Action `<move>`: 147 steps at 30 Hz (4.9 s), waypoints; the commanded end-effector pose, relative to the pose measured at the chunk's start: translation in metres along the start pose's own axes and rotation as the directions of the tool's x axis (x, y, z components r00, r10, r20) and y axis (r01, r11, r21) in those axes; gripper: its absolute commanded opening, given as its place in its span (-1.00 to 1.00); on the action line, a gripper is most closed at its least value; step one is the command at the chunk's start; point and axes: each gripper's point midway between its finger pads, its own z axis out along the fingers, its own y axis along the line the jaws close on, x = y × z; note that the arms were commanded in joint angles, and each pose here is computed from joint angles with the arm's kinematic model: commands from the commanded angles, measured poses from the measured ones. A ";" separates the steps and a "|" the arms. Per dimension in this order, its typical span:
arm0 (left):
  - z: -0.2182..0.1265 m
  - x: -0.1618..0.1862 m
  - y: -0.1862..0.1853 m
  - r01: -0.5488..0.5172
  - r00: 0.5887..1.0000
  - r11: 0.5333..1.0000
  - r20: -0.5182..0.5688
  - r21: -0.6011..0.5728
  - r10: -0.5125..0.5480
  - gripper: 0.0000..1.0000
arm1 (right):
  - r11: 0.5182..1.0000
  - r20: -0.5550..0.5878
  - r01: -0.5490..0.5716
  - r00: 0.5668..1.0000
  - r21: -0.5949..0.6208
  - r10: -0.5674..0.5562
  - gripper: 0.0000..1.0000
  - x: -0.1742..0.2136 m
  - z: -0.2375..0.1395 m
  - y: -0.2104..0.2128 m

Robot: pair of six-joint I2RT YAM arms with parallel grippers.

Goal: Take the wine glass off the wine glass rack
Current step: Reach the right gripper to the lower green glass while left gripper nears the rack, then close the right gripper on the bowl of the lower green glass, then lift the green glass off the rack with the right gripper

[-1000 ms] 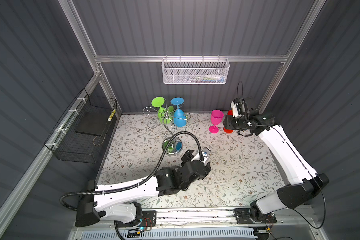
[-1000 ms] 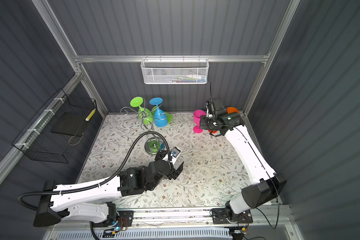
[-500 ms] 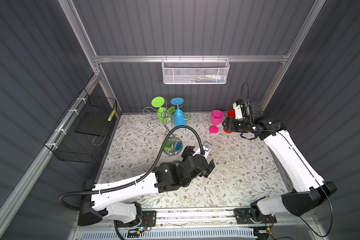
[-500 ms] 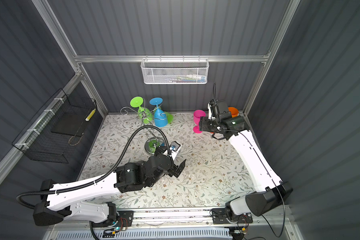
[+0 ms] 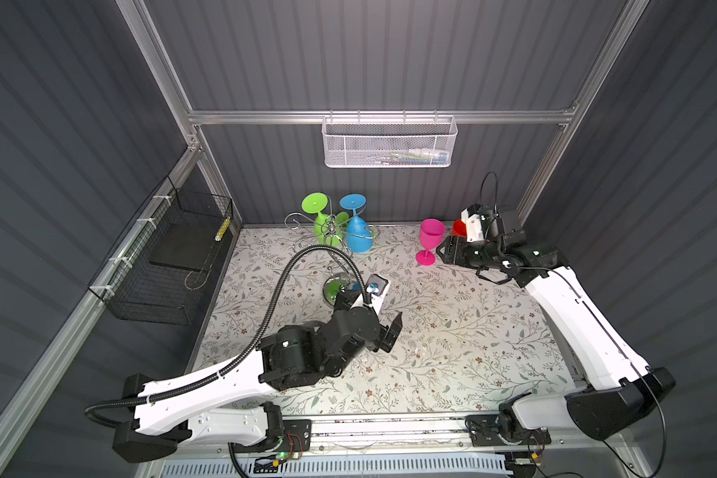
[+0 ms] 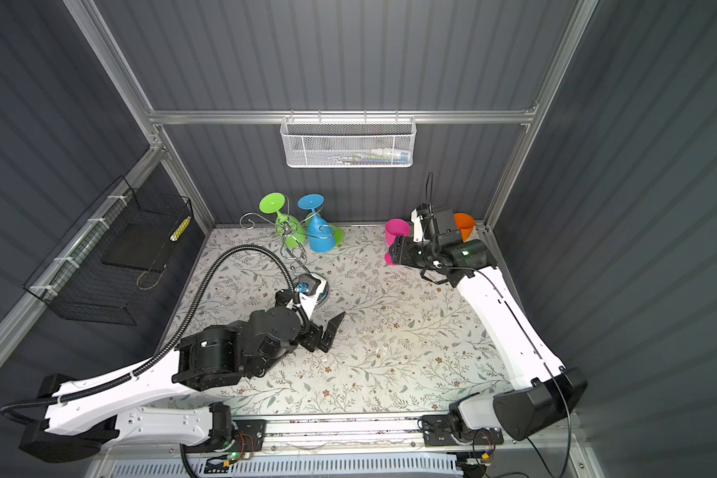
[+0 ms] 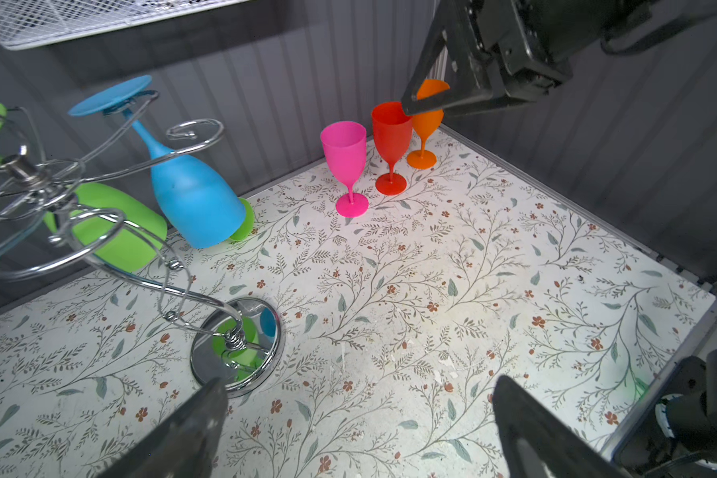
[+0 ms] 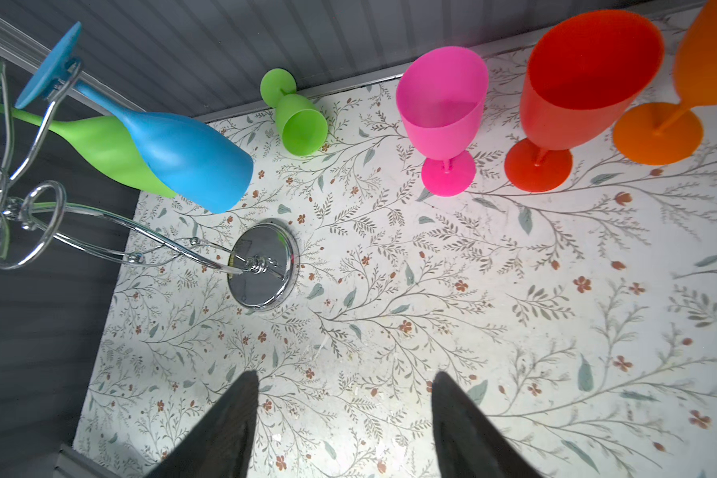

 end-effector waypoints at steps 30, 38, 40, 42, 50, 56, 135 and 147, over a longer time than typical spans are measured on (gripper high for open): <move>-0.007 0.103 0.120 0.078 0.981 0.899 -0.128 -0.431 -0.147 0.99 | 0.968 0.141 -0.114 0.979 -0.224 0.148 0.29 0.019 0.135 0.058; 0.014 0.117 0.143 0.149 0.955 0.884 -0.167 -0.444 -0.245 0.99 | 0.950 0.095 -0.214 0.966 -0.228 0.241 0.28 0.038 0.187 0.070; 0.019 0.123 0.149 0.158 0.946 0.873 -0.182 -0.462 -0.268 0.99 | 0.944 0.098 -0.242 0.958 -0.224 0.269 0.29 0.040 0.198 0.070; 0.024 0.128 0.154 0.177 0.935 0.864 -0.195 -0.472 -0.297 0.99 | 0.934 0.100 -0.285 0.945 -0.216 0.311 0.29 0.042 0.210 0.066; 0.038 0.141 0.168 0.235 0.903 0.843 -0.213 -0.483 -0.373 0.99 | 0.881 0.073 -0.418 0.894 -0.221 0.443 0.27 0.047 0.254 0.066; 0.045 0.141 0.171 0.267 0.895 0.837 -0.201 -0.477 -0.399 0.99 | 0.838 0.061 -0.494 0.852 -0.233 0.519 0.27 0.044 0.286 0.068; 0.072 0.135 0.146 0.299 0.918 0.914 -0.178 -0.273 -0.353 0.99 | 0.471 -0.065 -0.736 0.568 -0.487 0.821 -0.11 -0.051 0.426 0.072; 0.070 0.135 0.147 0.307 0.915 0.909 -0.175 -0.281 -0.363 0.99 | 0.426 -0.037 -0.727 0.525 -0.539 0.850 -0.57 -0.064 0.430 0.079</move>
